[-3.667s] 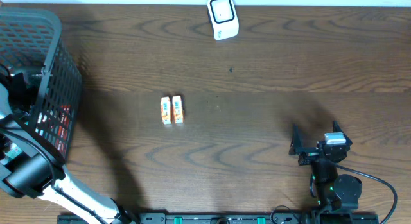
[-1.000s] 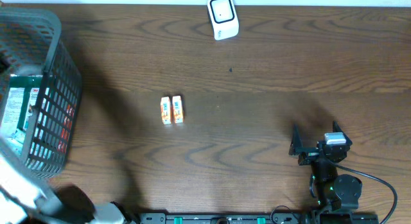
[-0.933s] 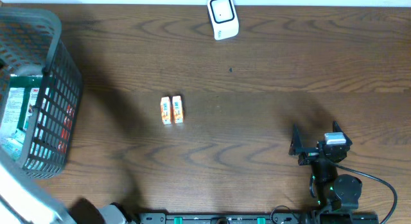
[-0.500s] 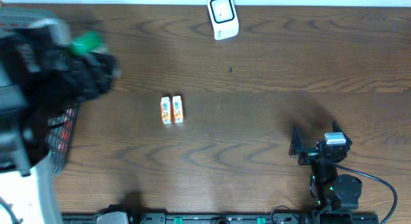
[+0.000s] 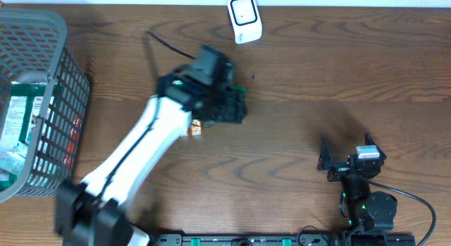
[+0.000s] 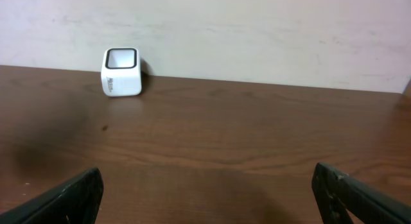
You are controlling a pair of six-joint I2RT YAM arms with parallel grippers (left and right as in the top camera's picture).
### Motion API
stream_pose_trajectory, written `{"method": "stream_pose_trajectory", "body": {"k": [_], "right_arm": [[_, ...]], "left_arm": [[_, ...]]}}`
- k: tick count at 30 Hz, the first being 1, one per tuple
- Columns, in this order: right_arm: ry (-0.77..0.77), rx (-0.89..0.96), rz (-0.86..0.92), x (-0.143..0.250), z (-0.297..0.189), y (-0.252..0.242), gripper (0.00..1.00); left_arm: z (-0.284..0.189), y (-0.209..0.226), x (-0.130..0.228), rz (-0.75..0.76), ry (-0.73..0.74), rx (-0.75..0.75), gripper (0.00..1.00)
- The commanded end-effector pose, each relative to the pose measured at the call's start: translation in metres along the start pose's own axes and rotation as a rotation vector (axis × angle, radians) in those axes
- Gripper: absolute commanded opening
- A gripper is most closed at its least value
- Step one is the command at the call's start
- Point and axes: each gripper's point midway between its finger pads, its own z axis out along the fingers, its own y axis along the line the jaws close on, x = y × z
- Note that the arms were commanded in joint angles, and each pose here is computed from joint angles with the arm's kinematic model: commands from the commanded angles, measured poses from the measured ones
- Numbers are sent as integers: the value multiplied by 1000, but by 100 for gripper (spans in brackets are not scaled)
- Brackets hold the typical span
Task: Scan the item barcode
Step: 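Carry the green-capped jar with the left gripper under the scanner, then set the jar on the table right of the orange packs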
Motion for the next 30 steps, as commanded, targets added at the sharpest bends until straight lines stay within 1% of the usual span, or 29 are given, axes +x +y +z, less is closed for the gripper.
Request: {"method": "stream_pose_trajectory", "body": {"k": [1, 5, 10, 13, 14, 15, 16, 17, 21, 24, 26, 30], "right_arm": [[0, 5, 12, 0, 0, -1, 99], [0, 5, 12, 0, 0, -1, 99], [0, 5, 12, 0, 0, -1, 99], [0, 5, 12, 0, 0, -1, 99], [0, 5, 12, 0, 0, -1, 99], [0, 5, 12, 0, 0, -1, 99], [0, 5, 12, 0, 0, -1, 99], [0, 5, 12, 0, 0, -1, 99], [0, 5, 12, 0, 0, -1, 99], [0, 5, 12, 0, 0, -1, 99], [0, 5, 12, 0, 0, -1, 99], [0, 5, 12, 0, 0, -1, 99]], "left_arm": [[33, -3, 2, -22, 33, -39, 37], [70, 19, 8, -58, 71, -160, 37], [97, 33, 20, -102, 137, -207, 38], [109, 36, 31, -97, 179, -228, 38], [112, 36, 32, -96, 185, -231, 40], [114, 36, 32, -95, 186, -231, 45], [114, 37, 32, -95, 186, -231, 58], [114, 36, 32, -95, 184, -230, 63], [114, 35, 30, -96, 182, -225, 69], [112, 34, 29, -95, 176, -221, 79], [107, 31, 25, -92, 162, -213, 83], [91, 20, 13, -79, 109, -187, 84]]}}
